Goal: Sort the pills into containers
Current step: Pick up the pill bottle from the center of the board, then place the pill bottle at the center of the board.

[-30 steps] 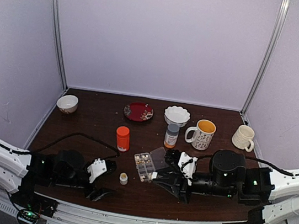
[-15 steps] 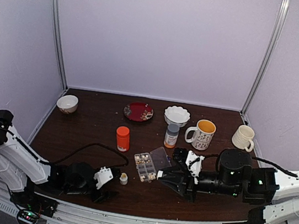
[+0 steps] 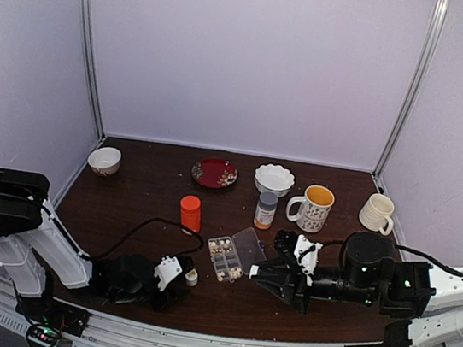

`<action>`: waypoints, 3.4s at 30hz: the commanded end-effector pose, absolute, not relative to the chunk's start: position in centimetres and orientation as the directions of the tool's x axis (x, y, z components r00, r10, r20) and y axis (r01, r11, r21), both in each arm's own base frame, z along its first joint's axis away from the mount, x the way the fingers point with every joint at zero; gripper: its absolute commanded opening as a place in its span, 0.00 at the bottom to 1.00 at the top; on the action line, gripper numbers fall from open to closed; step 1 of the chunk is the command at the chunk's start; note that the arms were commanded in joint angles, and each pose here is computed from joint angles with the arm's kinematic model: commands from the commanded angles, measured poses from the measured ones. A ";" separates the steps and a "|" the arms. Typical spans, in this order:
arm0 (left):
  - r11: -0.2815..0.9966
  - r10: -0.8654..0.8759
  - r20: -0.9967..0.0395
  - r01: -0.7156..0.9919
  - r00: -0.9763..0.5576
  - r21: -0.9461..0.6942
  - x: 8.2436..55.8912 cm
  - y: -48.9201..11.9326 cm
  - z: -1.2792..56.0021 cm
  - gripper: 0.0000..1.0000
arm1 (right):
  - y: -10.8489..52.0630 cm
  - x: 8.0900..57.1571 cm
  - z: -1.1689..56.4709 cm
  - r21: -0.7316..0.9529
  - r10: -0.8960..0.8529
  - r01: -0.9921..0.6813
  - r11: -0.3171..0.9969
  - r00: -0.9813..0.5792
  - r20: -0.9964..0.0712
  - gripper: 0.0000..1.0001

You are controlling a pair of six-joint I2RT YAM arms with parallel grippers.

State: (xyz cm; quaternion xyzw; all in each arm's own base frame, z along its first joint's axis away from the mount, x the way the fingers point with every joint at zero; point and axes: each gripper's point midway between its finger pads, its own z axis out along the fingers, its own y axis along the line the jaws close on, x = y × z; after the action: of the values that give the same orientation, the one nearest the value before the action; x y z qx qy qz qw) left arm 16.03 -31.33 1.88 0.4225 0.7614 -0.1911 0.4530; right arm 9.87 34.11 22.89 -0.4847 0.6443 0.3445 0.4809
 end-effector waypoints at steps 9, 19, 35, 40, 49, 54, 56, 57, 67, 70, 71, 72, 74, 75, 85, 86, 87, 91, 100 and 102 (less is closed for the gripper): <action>0.625 0.437 -0.865 0.774 -0.247 0.095 17.6 -32.7 1.9 0.44 | 33.9 9.9 23.1 0.015 -0.281 -0.953 0.302 -0.104 -0.954 0.11; 0.647 0.428 -0.865 0.757 -0.260 0.092 18.0 -32.9 1.8 0.36 | 33.0 9.9 22.7 0.015 -0.283 -0.950 0.312 -0.108 -0.953 0.11; 0.381 0.447 -0.888 0.921 -0.109 0.079 14.5 -37.5 4.3 0.28 | 32.0 10.5 19.9 0.033 -0.361 -0.939 0.343 -0.164 -0.918 0.10; 0.334 0.457 -0.885 0.939 -0.083 0.085 13.9 -39.4 5.7 0.27 | 31.0 11.4 19.1 0.086 -0.348 -0.915 0.393 -0.235 -0.908 0.06; 0.247 0.547 -0.837 0.961 -0.030 0.127 13.2 -43.0 7.9 0.28 | 27.6 12.4 16.9 0.214 -0.379 -0.862 0.460 -0.409 -0.830 0.04; 0.228 0.500 -0.866 0.966 -0.013 0.118 13.2 -44.9 10.9 0.28 | 25.9 13.0 18.2 0.231 -0.362 -0.810 0.539 -0.470 -0.805 0.03; 0.219 0.481 -0.877 0.969 -0.009 0.110 13.3 -46.0 11.8 0.28 | 25.3 13.2 18.8 0.231 -0.366 -0.793 0.563 -0.490 -0.791 0.04; 0.218 0.477 -0.879 0.970 -0.007 0.111 13.4 -46.7 12.2 0.28 | 25.0 13.3 18.9 0.228 -0.371 -0.781 0.581 -0.503 -0.781 0.04; 0.166 0.453 -0.891 0.984 -0.020 0.062 13.5 -51.6 10.1 0.27 | 22.1 13.5 18.2 0.267 -0.340 -0.650 0.711 -0.651 -0.679 0.05; 0.175 0.440 -0.897 0.984 -0.049 0.032 13.6 -52.4 8.5 0.27 | 21.5 13.2 16.6 0.313 -0.298 -0.592 0.743 -0.711 -0.637 0.05; 0.176 0.435 -0.899 0.984 -0.058 0.022 13.6 -52.5 8.0 0.27 | 21.6 13.0 15.9 0.330 -0.290 -0.579 0.746 -0.728 -0.621 0.06; 0.178 0.428 -0.902 0.984 -0.063 0.016 13.6 -52.7 7.8 0.27 | 21.5 12.9 15.3 0.336 -0.288 -0.566 0.753 -0.742 -0.606 0.06; 0.176 0.426 -0.903 0.984 -0.062 0.016 13.5 -53.0 6.9 0.27 | 21.2 12.9 14.3 0.333 -0.283 -0.540 0.773 -0.764 -0.581 0.06; 0.171 0.432 -0.900 0.985 -0.056 0.021 13.4 -53.3 6.4 0.27 | 21.1 12.9 13.9 0.331 -0.282 -0.529 0.782 -0.773 -0.568 0.06; 0.148 0.438 -0.899 0.988 -0.025 0.044 12.3 -54.5 3.8 0.37 | 21.8 13.4 11.2 0.298 -0.335 -0.499 0.813 -0.822 -0.461 0.07; 0.154 0.431 -0.902 0.987 -0.032 0.039 12.4 -54.4 3.8 0.41 | 21.9 13.5 11.1 0.297 -0.337 -0.497 0.815 -0.825 -0.454 0.07; 0.160 0.423 -0.905 0.987 -0.037 0.035 12.4 -54.2 3.8 0.45 | 22.1 13.6 11.0 0.300 -0.340 -0.497 0.814 -0.827 -0.448 0.07; 0.183 0.393 -0.919 0.983 -0.041 0.034 12.5 -53.5 4.0 0.60 | 22.4 14.0 10.8 0.289 -0.356 -0.501 0.816 -0.829 -0.431 0.08; 0.212 0.334 -0.942 0.977 -0.038 0.035 12.7 -52.6 4.6 0.66 | 22.5 13.7 10.4 0.257 -0.420 -0.526 0.811 -0.829 -0.369 0.11; 0.209 0.308 -0.951 0.977 -0.034 0.033 12.7 -52.5 4.8 0.64 | 22.6 13.6 10.2 0.256 -0.437 -0.534 0.806 -0.828 -0.351 0.11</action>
State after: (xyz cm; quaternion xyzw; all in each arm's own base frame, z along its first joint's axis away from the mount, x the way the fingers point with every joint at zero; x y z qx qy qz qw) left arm 12.52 -51.98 2.39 0.5435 0.6447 -0.3292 0.4250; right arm 13.74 22.47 9.81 -0.2436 0.9411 0.1768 0.1538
